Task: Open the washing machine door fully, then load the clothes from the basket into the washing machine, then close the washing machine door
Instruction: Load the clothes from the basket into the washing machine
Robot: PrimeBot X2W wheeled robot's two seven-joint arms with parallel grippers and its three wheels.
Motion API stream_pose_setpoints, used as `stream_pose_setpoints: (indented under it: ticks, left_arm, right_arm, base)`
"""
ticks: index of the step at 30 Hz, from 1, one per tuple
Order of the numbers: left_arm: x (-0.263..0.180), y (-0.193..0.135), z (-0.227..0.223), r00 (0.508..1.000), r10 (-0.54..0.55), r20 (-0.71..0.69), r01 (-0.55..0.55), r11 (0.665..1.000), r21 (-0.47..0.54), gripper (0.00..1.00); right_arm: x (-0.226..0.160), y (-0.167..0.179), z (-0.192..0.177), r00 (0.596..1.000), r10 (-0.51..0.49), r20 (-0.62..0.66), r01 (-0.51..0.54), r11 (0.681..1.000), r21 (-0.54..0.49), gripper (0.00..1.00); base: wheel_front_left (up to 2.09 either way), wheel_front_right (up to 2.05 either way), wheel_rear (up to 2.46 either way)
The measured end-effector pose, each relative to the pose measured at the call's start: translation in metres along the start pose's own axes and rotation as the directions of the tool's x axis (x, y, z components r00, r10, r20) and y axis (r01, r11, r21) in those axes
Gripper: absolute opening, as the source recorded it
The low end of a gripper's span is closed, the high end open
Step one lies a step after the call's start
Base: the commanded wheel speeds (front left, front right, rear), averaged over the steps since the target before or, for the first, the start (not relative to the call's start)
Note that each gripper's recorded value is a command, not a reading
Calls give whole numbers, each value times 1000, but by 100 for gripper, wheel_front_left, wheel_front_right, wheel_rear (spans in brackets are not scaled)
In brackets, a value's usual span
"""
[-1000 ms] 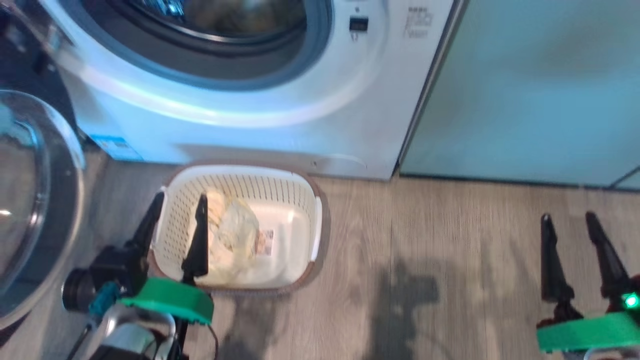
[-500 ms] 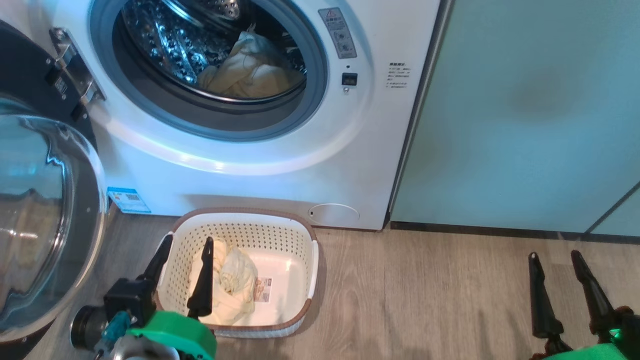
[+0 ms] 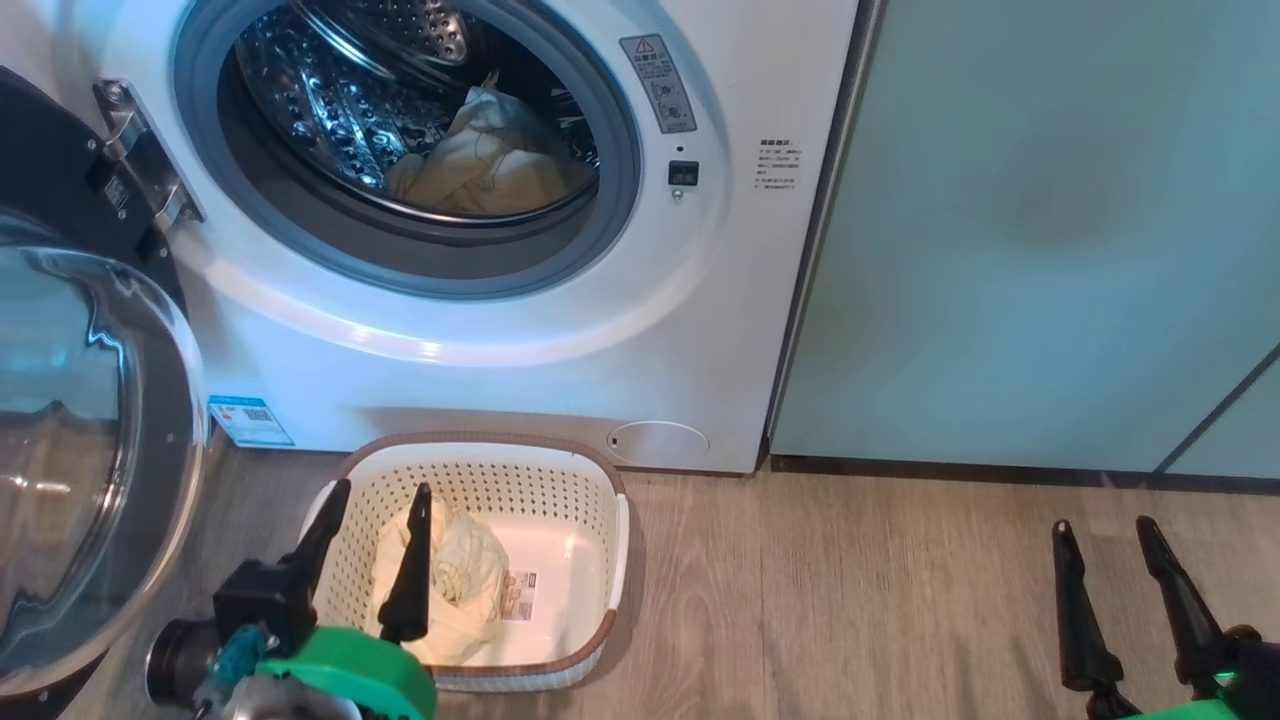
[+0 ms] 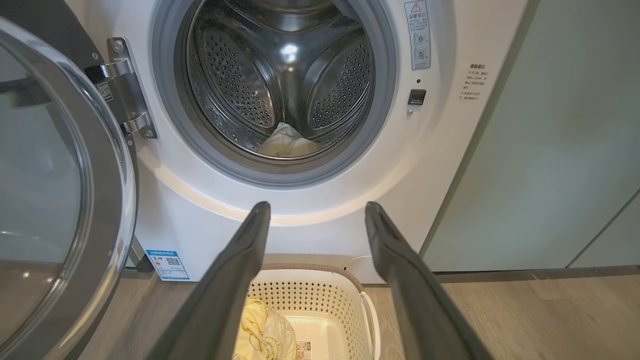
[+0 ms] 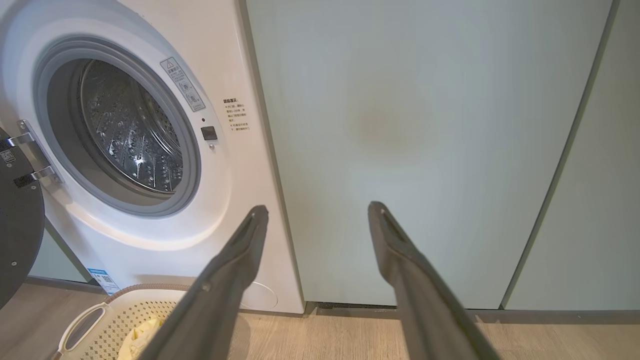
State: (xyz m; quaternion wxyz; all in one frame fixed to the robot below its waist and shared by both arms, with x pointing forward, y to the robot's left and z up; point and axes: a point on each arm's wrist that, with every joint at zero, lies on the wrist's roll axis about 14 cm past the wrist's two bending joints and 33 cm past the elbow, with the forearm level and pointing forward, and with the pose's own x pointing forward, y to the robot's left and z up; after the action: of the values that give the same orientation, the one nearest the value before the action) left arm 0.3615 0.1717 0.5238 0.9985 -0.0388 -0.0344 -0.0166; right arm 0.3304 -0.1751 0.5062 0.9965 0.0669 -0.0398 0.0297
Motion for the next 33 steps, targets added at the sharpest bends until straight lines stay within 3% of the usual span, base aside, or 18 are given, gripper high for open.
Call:
stream_pose_setpoints:
  ticks: [17, 27, 33]
  left_arm:
    - [-4, -2, -21, 997, -9, -81, 8, 1000, -4, 100]
    - [18, -13, -70, 970, -58, -238, 50, 998, -39, 100]
    - [48, -18, -128, 918, -103, -384, 76, 994, -83, 100]
  right_arm:
    - [4, 3, -7, 1000, 12, -21, -12, 1000, 5, 100]
    - [12, 3, -18, 998, 9, -55, -8, 1000, 15, 100]
    - [36, -6, -26, 998, -12, -69, 13, 1000, 15, 100]
  base:
    - [0, 0, 0]
    - [0, 0, 0]
    - [0, 0, 0]
